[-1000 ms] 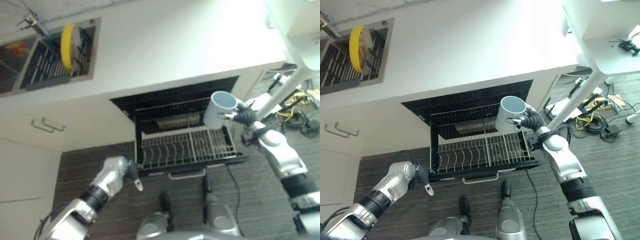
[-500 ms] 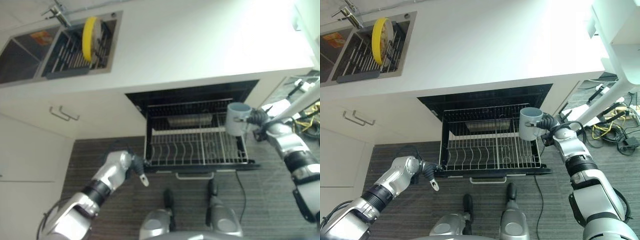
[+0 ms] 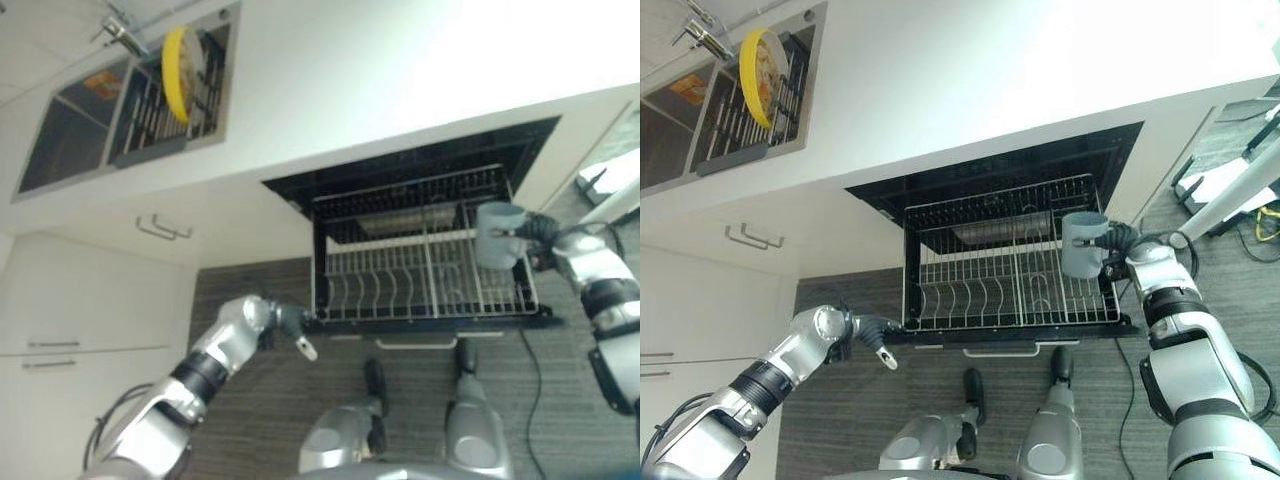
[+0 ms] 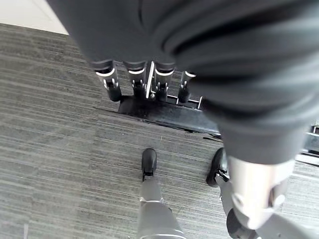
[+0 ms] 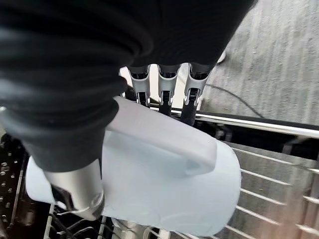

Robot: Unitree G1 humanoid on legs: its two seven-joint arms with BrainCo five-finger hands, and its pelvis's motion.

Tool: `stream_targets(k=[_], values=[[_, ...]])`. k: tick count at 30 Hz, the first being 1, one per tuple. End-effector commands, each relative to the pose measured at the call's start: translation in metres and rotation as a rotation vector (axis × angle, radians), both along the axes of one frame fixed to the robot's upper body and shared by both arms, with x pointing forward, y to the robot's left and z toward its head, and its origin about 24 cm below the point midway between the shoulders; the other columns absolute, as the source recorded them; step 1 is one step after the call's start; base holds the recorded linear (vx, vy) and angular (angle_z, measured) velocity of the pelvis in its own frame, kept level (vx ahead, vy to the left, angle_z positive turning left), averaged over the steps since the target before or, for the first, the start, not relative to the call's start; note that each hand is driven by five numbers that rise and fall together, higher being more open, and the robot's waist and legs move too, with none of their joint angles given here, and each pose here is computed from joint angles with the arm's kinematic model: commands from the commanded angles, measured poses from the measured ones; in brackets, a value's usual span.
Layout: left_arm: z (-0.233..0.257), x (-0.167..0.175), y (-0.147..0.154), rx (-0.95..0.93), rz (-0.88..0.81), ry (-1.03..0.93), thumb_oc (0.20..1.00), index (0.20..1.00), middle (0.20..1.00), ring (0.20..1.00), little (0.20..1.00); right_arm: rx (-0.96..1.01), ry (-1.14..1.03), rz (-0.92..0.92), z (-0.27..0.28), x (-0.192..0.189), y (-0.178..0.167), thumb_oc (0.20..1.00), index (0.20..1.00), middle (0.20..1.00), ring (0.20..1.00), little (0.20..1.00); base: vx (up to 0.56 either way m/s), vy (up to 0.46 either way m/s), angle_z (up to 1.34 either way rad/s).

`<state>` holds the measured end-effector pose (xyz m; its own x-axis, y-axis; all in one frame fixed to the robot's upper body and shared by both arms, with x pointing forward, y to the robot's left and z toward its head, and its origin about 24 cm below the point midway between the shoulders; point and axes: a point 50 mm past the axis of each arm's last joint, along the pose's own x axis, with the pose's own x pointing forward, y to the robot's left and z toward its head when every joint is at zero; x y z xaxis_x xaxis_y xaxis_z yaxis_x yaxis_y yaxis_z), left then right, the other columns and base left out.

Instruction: Place the dishes in the dishwasher.

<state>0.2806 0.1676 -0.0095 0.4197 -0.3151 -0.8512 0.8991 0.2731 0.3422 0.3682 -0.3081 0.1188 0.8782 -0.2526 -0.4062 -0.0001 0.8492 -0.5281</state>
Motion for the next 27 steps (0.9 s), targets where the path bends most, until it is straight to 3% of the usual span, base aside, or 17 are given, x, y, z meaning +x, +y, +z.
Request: stream_targets(k=[1,3,4,5,6,20,27], values=[[-0.097,-0.134,0.026,0.113,-0.032,0.654,1.000,1.000,1.000,1.000,1.000,-0.029,-0.031,-0.035,0.021,0.009,-0.003,0.200,0.200,0.200,0.200,0.200,-0.03,0.039,-0.05],[-0.098,-0.135,0.024,0.104,-0.034,0.653,1.000,1.000,1.000,1.000,1.000,-0.044,-0.027,-0.046,0.025,0.009,-0.006,0.200,0.200,0.200,0.200,0.200,-0.03,0.038,-0.02],[-0.099,-0.136,0.023,0.096,-0.036,0.651,1.000,1.000,1.000,1.000,1.000,-0.044,-0.026,-0.060,0.026,0.009,-0.007,0.498,0.498,0.498,0.498,0.498,-0.03,0.034,0.00],[-0.100,-0.137,0.022,0.095,-0.038,0.649,1.000,1.000,1.000,1.000,1.000,-0.043,-0.025,-0.065,0.026,0.009,-0.008,0.903,0.903,0.903,0.903,0.903,0.00,0.000,0.00],[-0.099,-0.137,0.022,0.096,-0.040,0.643,1.000,1.000,1.000,1.000,1.000,-0.045,-0.036,-0.072,0.028,0.010,-0.007,1.000,1.000,1.000,1.000,1.000,0.00,0.000,0.00],[-0.086,-0.124,0.033,0.132,-0.014,0.537,1.000,1.000,1.000,1.000,1.000,-0.005,-0.117,-0.031,0.043,0.016,0.004,1.000,1.000,1.000,1.000,1.000,-0.01,-0.023,0.00],[-0.049,-0.094,0.025,-0.077,0.070,0.274,1.000,1.000,1.000,1.000,1.000,-0.012,-0.280,0.021,0.066,0.013,0.018,1.000,1.000,1.000,1.000,1.000,-0.02,-0.024,0.00]])
